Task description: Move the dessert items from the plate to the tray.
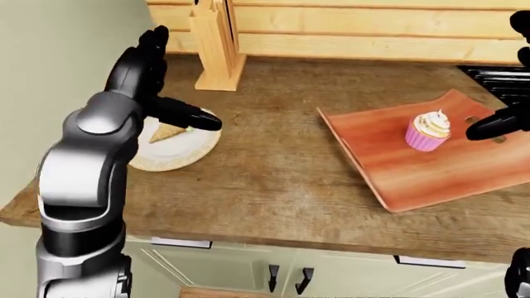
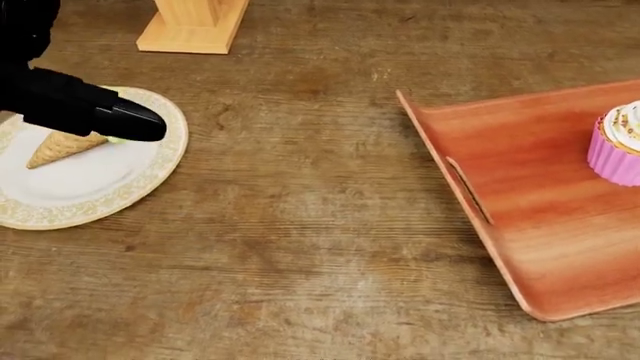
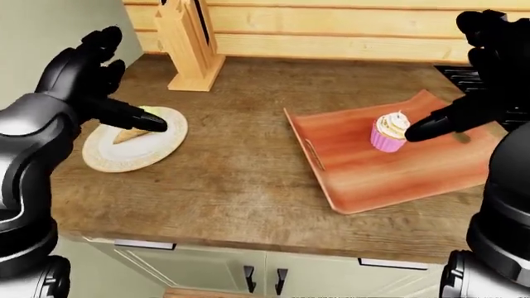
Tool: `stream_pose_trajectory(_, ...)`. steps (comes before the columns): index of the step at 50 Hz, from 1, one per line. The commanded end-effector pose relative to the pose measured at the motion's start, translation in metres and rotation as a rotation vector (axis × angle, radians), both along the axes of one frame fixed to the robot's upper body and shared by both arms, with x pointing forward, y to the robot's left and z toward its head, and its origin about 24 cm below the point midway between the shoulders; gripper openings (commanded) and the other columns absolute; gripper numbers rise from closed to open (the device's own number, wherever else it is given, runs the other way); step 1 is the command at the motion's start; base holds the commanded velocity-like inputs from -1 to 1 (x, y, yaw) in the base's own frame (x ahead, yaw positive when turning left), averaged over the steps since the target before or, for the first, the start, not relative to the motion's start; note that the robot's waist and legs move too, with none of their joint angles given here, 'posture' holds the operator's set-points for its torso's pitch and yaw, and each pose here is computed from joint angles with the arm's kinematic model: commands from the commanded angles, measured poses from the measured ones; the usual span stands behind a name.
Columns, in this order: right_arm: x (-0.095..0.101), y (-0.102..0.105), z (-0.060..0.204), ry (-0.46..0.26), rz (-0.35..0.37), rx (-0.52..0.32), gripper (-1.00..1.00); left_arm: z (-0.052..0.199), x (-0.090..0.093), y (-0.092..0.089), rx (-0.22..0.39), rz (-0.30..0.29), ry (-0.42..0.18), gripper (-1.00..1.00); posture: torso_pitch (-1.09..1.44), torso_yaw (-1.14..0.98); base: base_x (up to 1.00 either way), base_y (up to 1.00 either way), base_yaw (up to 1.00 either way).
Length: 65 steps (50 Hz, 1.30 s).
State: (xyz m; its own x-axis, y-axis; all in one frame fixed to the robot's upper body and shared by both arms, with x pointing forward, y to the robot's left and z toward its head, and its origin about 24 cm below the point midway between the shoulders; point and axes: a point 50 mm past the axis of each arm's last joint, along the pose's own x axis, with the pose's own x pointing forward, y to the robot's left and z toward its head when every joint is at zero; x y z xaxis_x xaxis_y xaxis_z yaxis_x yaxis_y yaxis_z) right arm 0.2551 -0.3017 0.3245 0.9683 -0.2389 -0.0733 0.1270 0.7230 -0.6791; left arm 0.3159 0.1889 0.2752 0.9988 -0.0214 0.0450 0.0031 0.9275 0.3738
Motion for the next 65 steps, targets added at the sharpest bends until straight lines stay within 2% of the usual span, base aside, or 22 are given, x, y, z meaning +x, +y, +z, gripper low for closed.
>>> stream_pose_trajectory(1,-0.009,0.001,0.016,-0.072,-0.011,-0.034,1.0,0.019,-0.003,0.002,0.088,0.017,-0.11,1.0,0.0,0.0,0.0,0.0,0.0)
stream_pose_trajectory(2,-0.008,0.001,0.016,-0.074,-0.009,-0.034,1.0,0.019,-0.002,0.002,0.101,0.023,-0.108,1.0,0.0,0.0,0.0,0.0,0.0)
stream_pose_trajectory(3,-0.009,0.003,0.018,-0.078,-0.005,-0.038,1.0,0.017,0.001,0.005,0.151,0.048,-0.102,1.0,0.0,0.0,0.0,0.0,0.0)
stream_pose_trajectory(10,-0.008,0.007,0.023,-0.097,0.003,-0.052,1.0,0.006,0.02,0.014,0.276,0.106,-0.077,1.0,0.0,0.0,0.0,0.0,0.0)
stream_pose_trajectory(14,-0.007,0.008,0.022,-0.096,0.001,-0.06,1.0,-0.002,0.034,0.014,0.298,0.09,-0.067,1.0,0.0,0.0,0.0,0.0,0.0)
stream_pose_trajectory(20,-0.009,0.007,0.026,-0.109,0.0,-0.059,1.0,-0.013,0.059,0.013,0.334,0.095,-0.046,1.0,0.0,0.0,0.0,0.0,0.0)
stream_pose_trajectory(25,-0.012,0.008,0.027,-0.112,0.006,-0.063,1.0,-0.022,0.072,0.019,0.359,0.125,-0.012,1.0,0.0,0.0,0.0,0.0,0.0)
stream_pose_trajectory(29,-0.011,0.009,0.027,-0.111,0.007,-0.066,1.0,-0.029,0.081,0.023,0.411,0.154,0.019,1.0,0.0,0.0,0.0,0.0,0.0)
stream_pose_trajectory(34,-0.01,0.009,0.026,-0.11,0.006,-0.063,1.0,-0.032,0.085,0.024,0.473,0.162,0.019,1.0,0.0,0.0,0.0,0.0,0.0)
stream_pose_trajectory(36,-0.01,0.008,0.026,-0.11,0.004,-0.062,1.0,-0.038,0.087,0.026,0.498,0.166,0.041,1.0,0.0,0.0,0.0,0.0,0.0)
stream_pose_trajectory(44,-0.008,0.008,0.022,-0.107,0.004,-0.061,1.0,-0.051,0.091,0.031,0.547,0.185,0.071,1.0,0.0,0.0,0.0,0.0,0.0)
stream_pose_trajectory(53,-0.006,0.008,0.017,-0.1,0.002,-0.057,1.0,-0.066,0.093,0.033,0.555,0.193,0.101,1.0,0.0,0.0,0.0,0.0,0.0)
stream_pose_trajectory(65,-0.005,0.008,0.018,-0.104,0.0,-0.056,1.0,-0.066,0.092,0.032,0.566,0.179,0.106,0.43,0.0,0.0,0.0,0.0,0.0)
